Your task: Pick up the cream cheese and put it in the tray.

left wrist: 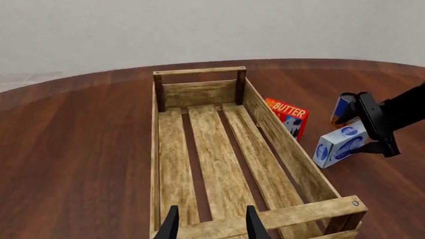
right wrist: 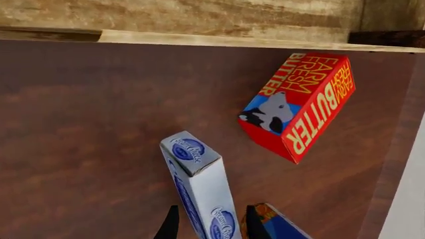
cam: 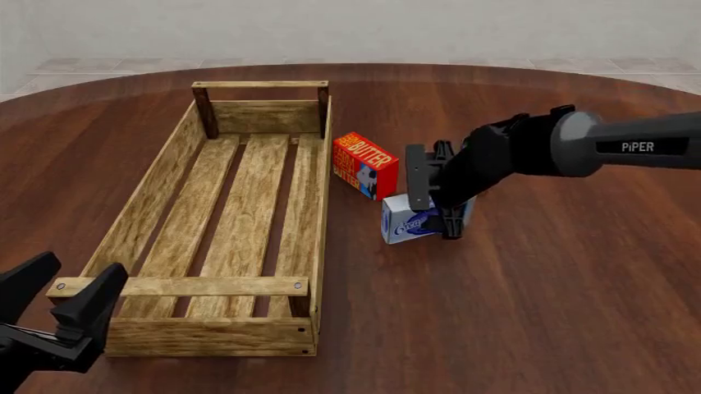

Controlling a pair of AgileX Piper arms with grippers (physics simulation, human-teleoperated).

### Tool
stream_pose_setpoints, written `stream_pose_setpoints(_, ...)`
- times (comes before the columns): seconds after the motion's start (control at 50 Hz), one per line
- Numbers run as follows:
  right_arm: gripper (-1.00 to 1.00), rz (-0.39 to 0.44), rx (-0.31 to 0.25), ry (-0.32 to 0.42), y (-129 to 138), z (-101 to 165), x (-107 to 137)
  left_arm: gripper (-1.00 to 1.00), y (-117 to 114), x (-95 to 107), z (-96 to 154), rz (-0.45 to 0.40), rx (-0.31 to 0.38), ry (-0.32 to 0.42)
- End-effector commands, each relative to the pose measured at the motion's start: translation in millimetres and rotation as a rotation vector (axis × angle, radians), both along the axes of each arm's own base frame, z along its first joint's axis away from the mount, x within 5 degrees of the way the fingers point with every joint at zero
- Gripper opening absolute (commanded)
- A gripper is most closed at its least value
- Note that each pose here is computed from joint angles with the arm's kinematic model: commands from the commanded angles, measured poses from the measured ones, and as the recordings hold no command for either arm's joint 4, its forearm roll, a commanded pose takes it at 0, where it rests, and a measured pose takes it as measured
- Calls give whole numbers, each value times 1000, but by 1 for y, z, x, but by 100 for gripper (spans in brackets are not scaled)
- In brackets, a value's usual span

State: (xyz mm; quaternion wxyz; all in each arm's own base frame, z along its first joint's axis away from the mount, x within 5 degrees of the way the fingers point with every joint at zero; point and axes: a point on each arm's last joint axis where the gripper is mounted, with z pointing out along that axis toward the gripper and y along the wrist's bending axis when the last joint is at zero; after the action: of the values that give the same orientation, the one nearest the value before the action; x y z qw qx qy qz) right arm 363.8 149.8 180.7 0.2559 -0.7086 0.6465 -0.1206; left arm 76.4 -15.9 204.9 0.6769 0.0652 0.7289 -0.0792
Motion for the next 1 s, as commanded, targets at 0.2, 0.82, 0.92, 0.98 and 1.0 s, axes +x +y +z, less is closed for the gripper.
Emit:
stream_pose_setpoints(0.2, 100, 18, -23, 13, -2, -15, 3, 100, 0, 0, 0, -3, -6, 4)
stream_pose_setpoints(0.82, -100, 67, -43, -26, -5, -19, -2, 100, -1, 0, -1, -9, -7, 8)
stream_pose_setpoints(0.92, -100, 89, -45, -5, 3, -19, -14, 100, -1, 0, 0, -9, -7, 7)
stream_pose_setpoints(0.98, -100, 121, -69, -33, -6, -21, -18, 100, -1, 0, -1, -11, -5, 7)
stream_pose_setpoints(1.0, -100, 124, -66, -34, -4, -19, -20, 100, -1, 0, -1, -12, -5, 7)
